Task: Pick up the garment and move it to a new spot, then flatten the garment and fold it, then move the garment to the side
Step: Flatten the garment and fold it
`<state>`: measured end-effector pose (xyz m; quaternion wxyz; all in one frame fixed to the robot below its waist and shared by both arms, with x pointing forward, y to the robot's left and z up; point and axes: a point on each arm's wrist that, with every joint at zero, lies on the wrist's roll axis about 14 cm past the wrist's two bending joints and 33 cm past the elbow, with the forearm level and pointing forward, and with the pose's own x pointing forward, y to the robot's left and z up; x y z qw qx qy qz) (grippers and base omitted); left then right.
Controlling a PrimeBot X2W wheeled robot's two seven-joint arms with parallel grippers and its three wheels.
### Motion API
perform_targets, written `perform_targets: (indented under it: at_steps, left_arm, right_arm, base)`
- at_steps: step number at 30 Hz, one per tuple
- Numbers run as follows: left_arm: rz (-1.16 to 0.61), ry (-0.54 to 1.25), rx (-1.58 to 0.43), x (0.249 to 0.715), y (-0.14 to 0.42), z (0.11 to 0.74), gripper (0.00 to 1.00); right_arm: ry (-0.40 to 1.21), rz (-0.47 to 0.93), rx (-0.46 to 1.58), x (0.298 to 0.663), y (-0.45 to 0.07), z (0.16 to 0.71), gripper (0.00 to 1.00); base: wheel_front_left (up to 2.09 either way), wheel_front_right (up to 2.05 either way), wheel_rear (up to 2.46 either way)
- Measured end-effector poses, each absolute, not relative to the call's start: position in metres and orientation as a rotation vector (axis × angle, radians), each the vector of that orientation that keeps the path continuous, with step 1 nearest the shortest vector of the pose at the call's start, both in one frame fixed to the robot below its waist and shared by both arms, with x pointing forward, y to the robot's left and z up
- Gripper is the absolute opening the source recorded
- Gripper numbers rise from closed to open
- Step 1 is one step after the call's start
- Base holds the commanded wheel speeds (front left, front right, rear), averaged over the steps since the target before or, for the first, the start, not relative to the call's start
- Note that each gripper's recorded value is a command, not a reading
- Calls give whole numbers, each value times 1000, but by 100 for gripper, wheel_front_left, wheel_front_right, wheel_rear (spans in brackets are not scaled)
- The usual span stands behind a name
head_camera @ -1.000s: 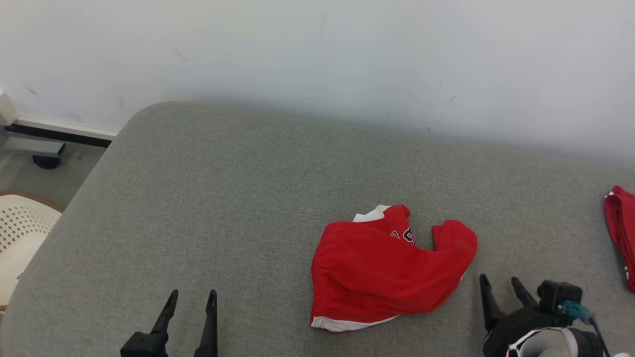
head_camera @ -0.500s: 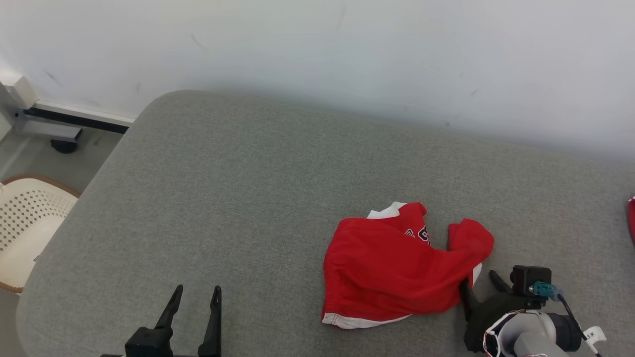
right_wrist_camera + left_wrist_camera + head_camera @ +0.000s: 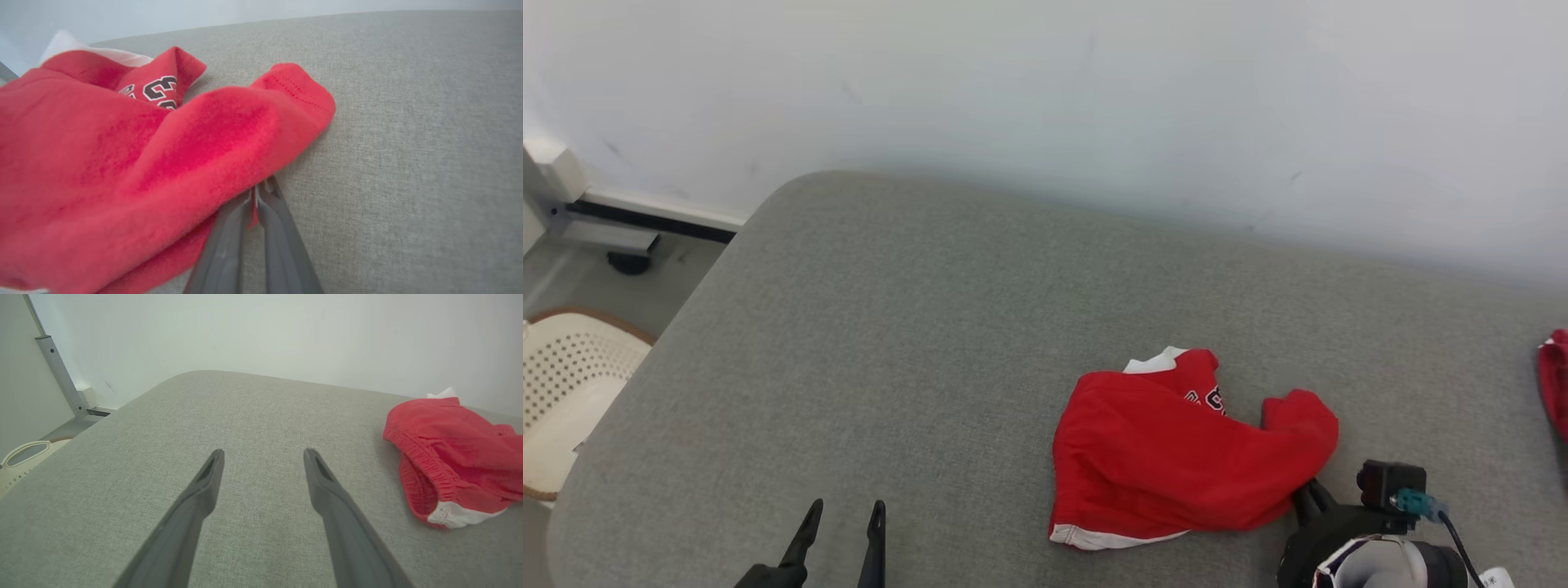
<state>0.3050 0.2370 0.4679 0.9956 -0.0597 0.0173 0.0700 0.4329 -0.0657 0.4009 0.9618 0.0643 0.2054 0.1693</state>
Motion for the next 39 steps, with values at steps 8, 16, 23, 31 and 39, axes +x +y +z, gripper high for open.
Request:
perform_targets:
  at_steps: [8,16,23,31,39]
  left_arm:
    - [69,24,-127,314,215,471,100]
    - [-2,21,-135,327,192,473,100]
    - [-17,32,-137,331,187,470,100]
    - [-15,26,-131,334,190,472,100]
    - [-103,52,-121,338,162,466,100]
  right_arm:
    - [354,255,178,400,-115,402,0]
    - [470,218,293,351,-126,390,0]
    - [414,194,227,342,-139,414,100]
    - [207,134,145,355,-160,467,100]
    - [63,62,164,359,-180,491,100]
  base:
    - [0,0,0]
    - [0,0,0]
    - [0,0,0]
    - [0,0,0]
    - [0,0,0]
